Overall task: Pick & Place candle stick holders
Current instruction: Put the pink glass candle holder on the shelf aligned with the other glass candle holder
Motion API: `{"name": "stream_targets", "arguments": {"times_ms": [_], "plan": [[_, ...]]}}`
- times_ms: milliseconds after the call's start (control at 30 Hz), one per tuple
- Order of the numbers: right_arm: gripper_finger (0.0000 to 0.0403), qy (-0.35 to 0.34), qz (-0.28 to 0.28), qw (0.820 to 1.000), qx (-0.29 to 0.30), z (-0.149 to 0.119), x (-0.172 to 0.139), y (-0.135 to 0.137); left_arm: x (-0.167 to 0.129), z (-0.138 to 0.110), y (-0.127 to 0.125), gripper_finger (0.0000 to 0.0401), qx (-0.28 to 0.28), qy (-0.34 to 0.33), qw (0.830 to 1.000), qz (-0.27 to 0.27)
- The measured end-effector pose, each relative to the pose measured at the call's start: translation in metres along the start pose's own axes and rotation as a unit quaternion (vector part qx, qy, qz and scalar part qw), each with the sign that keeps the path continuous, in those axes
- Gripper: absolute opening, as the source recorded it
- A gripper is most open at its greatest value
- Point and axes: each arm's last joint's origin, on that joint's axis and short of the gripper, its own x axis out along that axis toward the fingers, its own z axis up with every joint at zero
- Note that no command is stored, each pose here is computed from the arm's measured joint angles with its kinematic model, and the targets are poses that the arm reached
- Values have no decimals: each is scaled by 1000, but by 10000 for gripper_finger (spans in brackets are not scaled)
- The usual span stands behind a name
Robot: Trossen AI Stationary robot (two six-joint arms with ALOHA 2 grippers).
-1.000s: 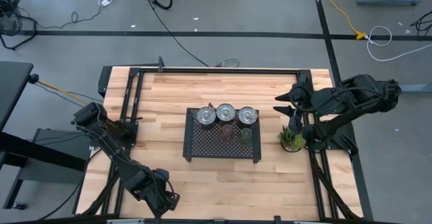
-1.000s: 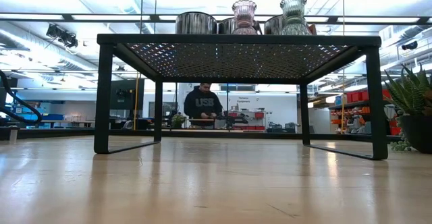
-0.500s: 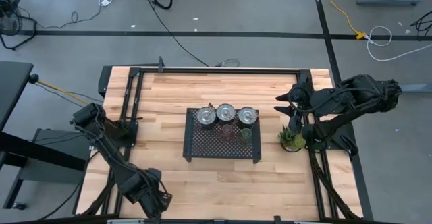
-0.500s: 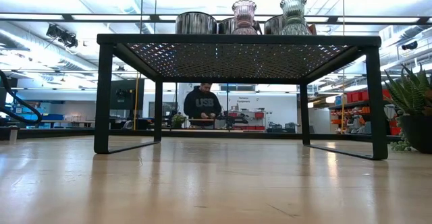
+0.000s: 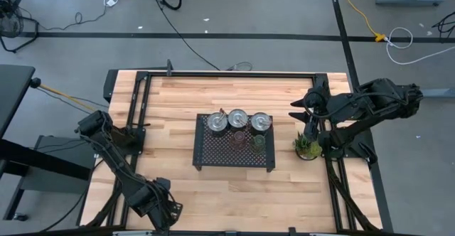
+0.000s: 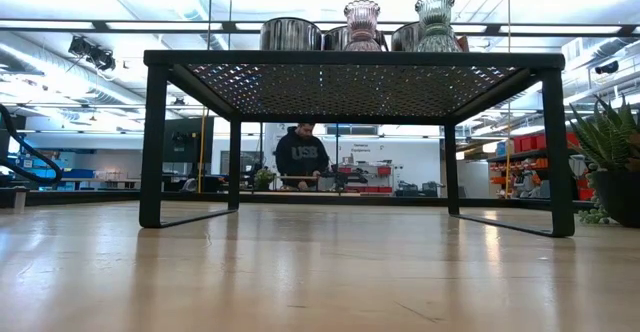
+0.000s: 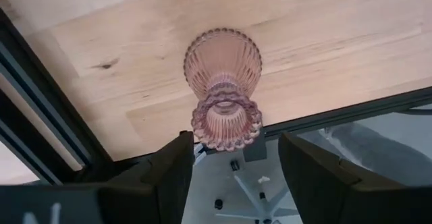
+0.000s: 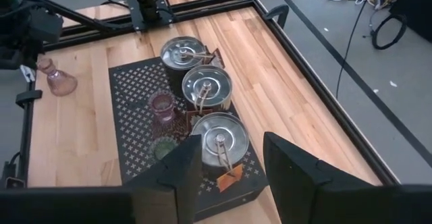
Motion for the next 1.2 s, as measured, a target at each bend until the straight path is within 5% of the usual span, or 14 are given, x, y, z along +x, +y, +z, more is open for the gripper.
{"name": "stream_targets", "arguments": {"times_ms": [967,1200], "plan": [[158,3,7,1000,2,0,0,0,15,4,-1,221,-2,-45,999,28],[158,3,7,1000,4,0,0,0,37,12,3,221,-6,-46,999,27]]}}
